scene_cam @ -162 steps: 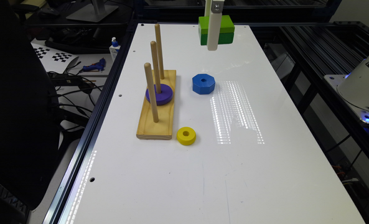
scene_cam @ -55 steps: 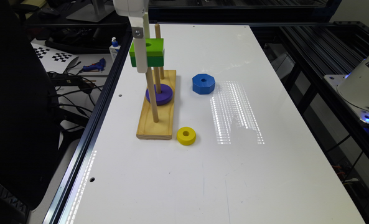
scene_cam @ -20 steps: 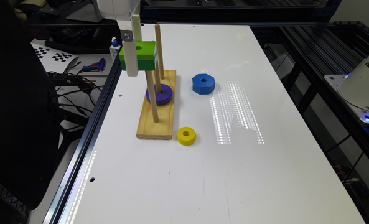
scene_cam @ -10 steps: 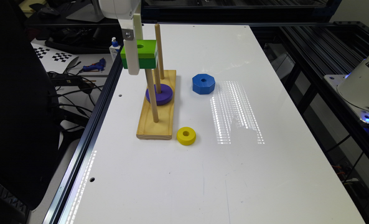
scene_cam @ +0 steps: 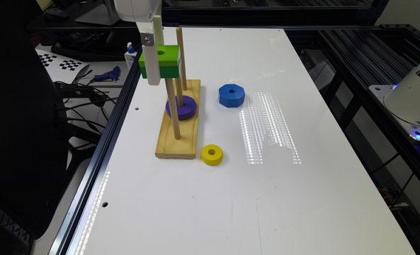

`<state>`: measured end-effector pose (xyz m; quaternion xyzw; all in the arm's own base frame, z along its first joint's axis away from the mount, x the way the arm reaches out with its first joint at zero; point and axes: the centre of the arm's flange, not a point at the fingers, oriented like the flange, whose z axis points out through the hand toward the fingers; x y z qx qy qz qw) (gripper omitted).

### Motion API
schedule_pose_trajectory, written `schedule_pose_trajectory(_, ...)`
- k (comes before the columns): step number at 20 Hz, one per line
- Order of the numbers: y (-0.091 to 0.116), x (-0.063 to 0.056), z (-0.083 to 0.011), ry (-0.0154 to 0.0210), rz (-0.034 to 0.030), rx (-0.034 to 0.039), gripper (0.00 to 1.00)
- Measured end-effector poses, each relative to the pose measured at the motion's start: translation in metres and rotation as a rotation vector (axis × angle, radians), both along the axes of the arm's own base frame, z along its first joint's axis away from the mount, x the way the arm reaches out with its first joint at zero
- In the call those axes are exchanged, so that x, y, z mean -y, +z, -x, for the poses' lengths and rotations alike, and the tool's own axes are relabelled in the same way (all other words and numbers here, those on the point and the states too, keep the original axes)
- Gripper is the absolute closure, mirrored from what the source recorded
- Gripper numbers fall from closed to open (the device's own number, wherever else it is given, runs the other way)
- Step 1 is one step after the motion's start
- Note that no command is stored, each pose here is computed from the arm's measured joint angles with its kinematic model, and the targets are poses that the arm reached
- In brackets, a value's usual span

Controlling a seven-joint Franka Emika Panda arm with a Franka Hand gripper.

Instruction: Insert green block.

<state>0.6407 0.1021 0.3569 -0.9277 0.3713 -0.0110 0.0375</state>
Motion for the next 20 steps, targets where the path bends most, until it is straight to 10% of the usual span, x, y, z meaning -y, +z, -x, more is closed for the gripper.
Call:
schedule_pose_trajectory(11, 0.0, -0.0002, 0.0005, 0.0009, 0.001, -0.0037, 1.0)
schedule_pose_trajectory(20, 0.0005, -0.0018, 0.0084, 0.0061, 0.0061, -0.0262, 1.0)
